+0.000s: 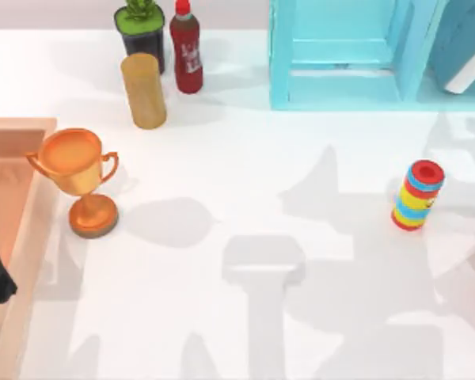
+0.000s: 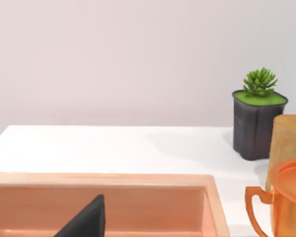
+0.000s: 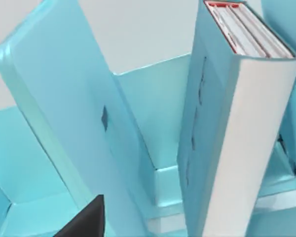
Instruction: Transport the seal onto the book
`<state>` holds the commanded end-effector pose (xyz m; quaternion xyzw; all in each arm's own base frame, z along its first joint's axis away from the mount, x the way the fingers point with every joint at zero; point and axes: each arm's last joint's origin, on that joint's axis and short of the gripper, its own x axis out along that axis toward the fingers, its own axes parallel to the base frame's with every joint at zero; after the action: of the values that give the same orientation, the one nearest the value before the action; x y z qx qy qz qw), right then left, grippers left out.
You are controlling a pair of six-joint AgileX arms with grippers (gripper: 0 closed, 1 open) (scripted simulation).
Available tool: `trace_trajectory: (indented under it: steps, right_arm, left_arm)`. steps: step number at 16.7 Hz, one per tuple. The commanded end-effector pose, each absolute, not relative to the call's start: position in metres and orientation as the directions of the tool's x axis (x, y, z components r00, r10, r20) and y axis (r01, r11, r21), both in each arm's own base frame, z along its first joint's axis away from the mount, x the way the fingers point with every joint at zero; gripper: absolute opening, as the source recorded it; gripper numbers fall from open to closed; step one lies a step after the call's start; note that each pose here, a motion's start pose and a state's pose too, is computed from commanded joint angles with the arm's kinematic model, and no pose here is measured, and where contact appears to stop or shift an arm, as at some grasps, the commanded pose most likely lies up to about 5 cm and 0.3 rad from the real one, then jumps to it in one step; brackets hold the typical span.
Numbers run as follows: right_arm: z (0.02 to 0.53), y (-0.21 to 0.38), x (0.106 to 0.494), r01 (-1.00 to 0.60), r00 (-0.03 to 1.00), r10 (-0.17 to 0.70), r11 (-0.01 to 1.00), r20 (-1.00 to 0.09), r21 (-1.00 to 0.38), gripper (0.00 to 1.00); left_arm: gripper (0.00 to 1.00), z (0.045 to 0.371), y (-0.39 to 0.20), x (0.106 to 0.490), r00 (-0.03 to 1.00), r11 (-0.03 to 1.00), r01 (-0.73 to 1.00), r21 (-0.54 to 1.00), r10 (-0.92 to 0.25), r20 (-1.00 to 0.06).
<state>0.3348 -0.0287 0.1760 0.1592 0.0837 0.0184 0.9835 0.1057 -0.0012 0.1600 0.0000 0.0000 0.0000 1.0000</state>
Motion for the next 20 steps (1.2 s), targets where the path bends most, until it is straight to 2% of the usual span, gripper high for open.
trace_trajectory:
  steps: [3, 7, 14, 20]
  right_arm:
    - [0.140, -0.034, 0.364, -0.003, 0.979, 0.076, 0.934, -0.189, 0.357, 1.00]
    - [0.113, -0.037, 0.379, -0.002, 0.975, 0.087, 0.923, -0.206, 0.385, 1.00]
    - [0.113, -0.036, 0.381, -0.004, 0.974, 0.091, 0.923, -0.209, 0.385, 1.00]
    - [0.118, -0.043, 0.427, -0.002, 0.975, 0.087, 0.924, -0.204, 0.383, 1.00]
  left_arm:
    - [1.00, 0.160, -0.001, 0.106, 1.000, 1.000, 0.000, 0.000, 0.000, 0.000]
    - [1.00, 0.160, -0.001, 0.106, 1.000, 1.000, 0.000, 0.000, 0.000, 0.000]
    - [1.00, 0.160, -0.001, 0.106, 1.000, 1.000, 0.000, 0.000, 0.000, 0.000]
    - [1.00, 0.160, -0.001, 0.106, 1.000, 1.000, 0.000, 0.000, 0.000, 0.000]
